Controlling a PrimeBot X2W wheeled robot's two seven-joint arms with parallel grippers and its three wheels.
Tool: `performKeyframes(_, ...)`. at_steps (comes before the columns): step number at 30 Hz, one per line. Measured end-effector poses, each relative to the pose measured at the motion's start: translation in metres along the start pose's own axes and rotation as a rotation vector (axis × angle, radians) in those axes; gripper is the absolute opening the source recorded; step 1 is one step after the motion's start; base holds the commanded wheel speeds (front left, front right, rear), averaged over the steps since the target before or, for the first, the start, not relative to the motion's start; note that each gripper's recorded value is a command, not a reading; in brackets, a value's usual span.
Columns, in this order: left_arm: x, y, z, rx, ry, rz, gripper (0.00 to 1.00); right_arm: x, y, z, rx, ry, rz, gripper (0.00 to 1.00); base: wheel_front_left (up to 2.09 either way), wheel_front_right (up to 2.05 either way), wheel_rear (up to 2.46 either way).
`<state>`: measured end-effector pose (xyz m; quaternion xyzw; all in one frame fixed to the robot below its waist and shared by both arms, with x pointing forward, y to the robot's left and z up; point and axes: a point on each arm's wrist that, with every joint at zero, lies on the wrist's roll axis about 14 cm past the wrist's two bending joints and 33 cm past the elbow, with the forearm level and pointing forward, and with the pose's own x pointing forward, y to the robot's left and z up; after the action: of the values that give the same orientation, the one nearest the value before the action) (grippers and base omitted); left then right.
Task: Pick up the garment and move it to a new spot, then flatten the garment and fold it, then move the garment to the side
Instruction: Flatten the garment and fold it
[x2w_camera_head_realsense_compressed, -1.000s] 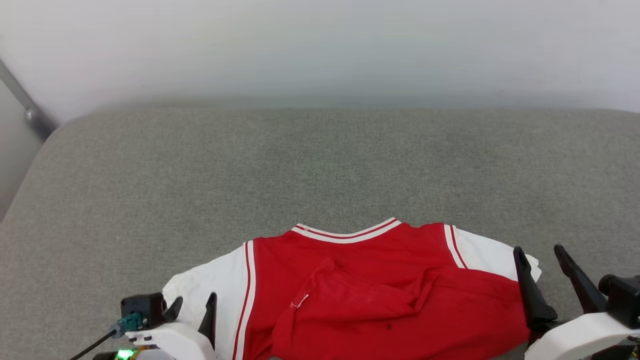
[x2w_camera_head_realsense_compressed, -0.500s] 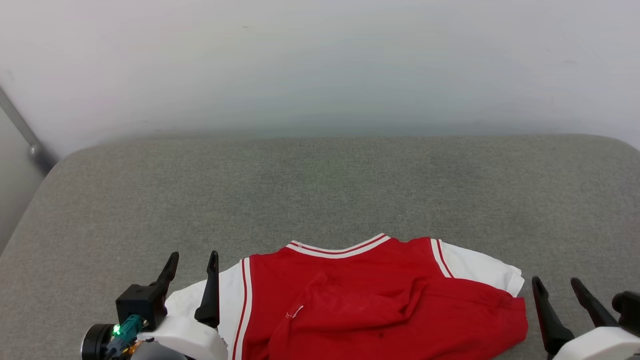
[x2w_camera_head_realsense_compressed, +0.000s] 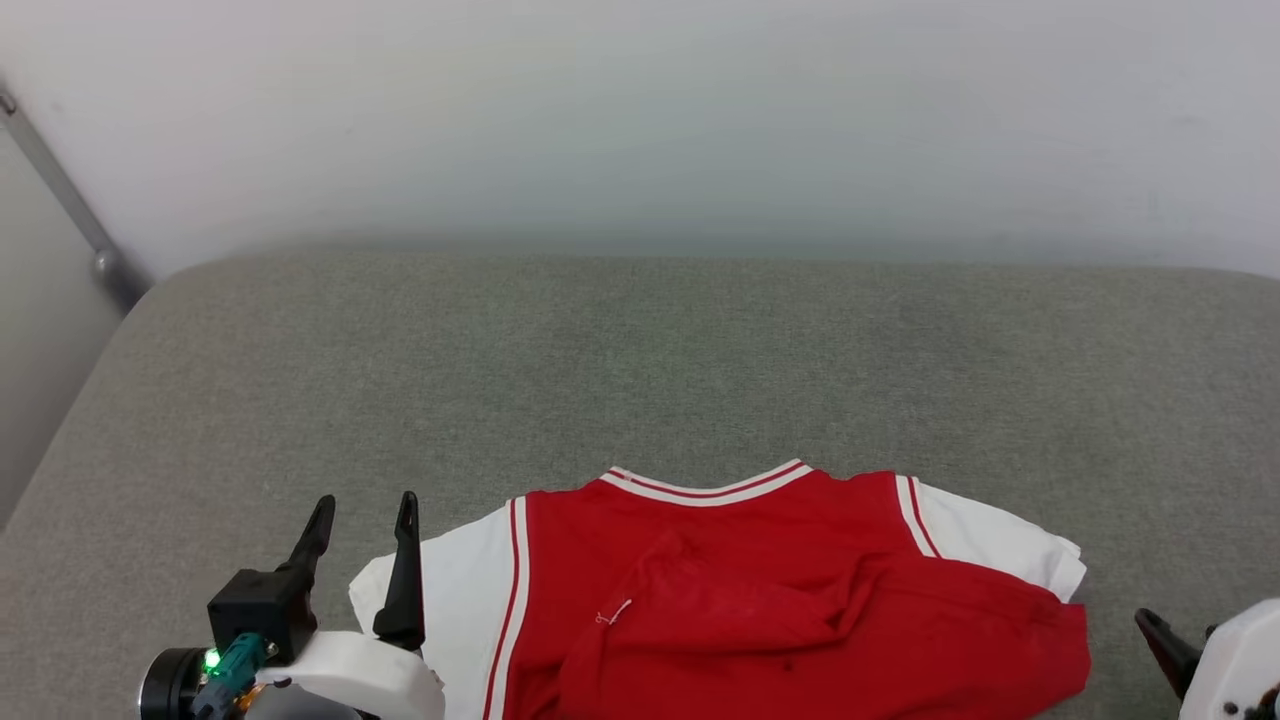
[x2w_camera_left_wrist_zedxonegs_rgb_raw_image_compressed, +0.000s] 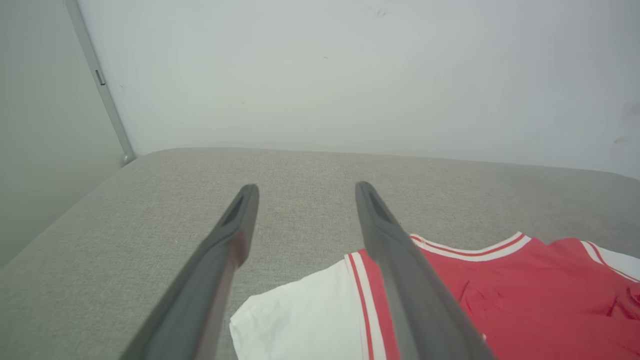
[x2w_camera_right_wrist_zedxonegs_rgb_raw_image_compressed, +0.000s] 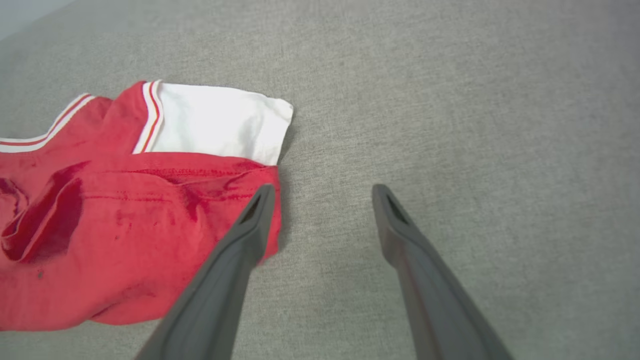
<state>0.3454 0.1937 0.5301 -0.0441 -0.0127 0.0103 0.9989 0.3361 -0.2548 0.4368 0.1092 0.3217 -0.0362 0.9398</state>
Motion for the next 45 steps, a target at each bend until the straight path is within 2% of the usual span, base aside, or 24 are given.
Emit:
performKeyframes(5,0.010,0.004,0.003,0.004,-0.012,0.009,1.00,0.032,0.013,0.008,0.009,0.144,0.046,1.00,0.00,0.00,0.00)
performKeyframes(11,0.024,0.014,-0.010,0.004,0.014,0.046,1.00,0.073,0.033,0.019,-0.039,0.266,0.082,1.00,0.00,0.00,0.00)
performKeyframes(19,0.035,0.028,-0.038,0.006,0.087,0.083,1.00,0.107,0.037,-0.015,-0.046,0.478,0.076,1.00,0.00,0.00,0.00)
performKeyframes(22,0.034,0.032,-0.046,-0.009,0.119,0.100,1.00,0.110,0.037,-0.021,-0.028,0.509,0.073,1.00,0.00,0.00,0.00)
performKeyframes(23,0.033,0.033,-0.049,-0.011,0.129,0.101,1.00,0.110,0.037,-0.021,-0.022,0.510,0.073,0.82,0.00,0.00,0.00)
performKeyframes(24,0.033,0.034,-0.051,-0.014,0.140,0.098,1.00,0.110,0.038,-0.021,-0.015,0.508,0.076,0.45,0.00,0.00,0.00)
performKeyframes(25,0.033,0.035,-0.054,-0.021,0.155,0.096,1.00,0.109,0.039,-0.021,-0.011,0.508,0.078,0.00,0.00,0.00,0.00)
performKeyframes(32,0.046,0.054,-0.065,-0.018,0.311,0.034,1.00,0.104,0.047,-0.013,-0.051,0.457,0.095,0.00,0.00,0.00,0.00)
performKeyframes(37,0.053,0.063,-0.088,-0.021,0.559,-0.051,1.00,0.098,0.060,0.005,-0.100,0.383,0.131,0.00,0.00,0.00,0.00)
performKeyframes(41,0.042,0.064,-0.122,-0.024,0.807,-0.107,1.00,0.090,0.061,0.013,-0.117,0.344,0.142,0.00,0.00,0.00,0.00)
performKeyframes(45,0.030,0.066,-0.148,-0.031,0.993,-0.118,1.00,0.081,0.060,0.014,-0.112,0.321,0.147,0.00,0.00,0.00,0.00)
